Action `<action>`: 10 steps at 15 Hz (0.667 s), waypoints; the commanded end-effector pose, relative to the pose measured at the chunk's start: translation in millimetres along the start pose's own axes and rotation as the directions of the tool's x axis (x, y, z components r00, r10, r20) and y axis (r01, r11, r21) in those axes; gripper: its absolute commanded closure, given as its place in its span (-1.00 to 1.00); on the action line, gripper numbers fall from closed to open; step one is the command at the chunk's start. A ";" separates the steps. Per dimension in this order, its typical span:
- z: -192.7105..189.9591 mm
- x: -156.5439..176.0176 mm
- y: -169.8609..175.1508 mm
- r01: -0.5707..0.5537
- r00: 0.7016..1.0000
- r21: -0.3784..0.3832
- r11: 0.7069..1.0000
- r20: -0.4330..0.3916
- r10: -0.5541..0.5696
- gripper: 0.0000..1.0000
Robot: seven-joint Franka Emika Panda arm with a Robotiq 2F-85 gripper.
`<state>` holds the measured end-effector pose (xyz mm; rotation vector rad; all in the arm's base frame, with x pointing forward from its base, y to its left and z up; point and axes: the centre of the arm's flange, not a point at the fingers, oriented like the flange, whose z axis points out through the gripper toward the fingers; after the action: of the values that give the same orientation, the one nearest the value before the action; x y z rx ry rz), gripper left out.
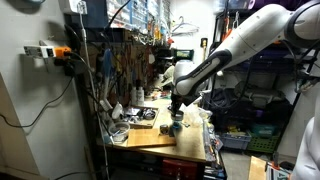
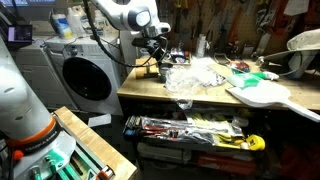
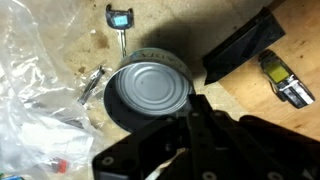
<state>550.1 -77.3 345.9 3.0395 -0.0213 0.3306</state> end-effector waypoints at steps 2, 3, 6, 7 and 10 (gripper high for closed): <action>5.7 4.8 -3.7 -0.002 1.000 -0.011 1.000 0.001 0.002 0.98; 6.1 5.0 -3.9 -0.002 1.000 -0.009 1.000 0.002 0.002 0.98; 6.7 5.5 -4.2 -0.002 1.000 -0.008 1.000 0.007 0.002 0.98; 6.1 5.1 -3.9 -0.006 1.000 -0.008 1.000 0.008 0.006 0.98; 4.2 3.5 -2.8 -0.014 1.000 -0.009 1.000 0.010 0.014 0.98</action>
<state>555.5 -76.0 345.2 3.0370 -0.0141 0.3336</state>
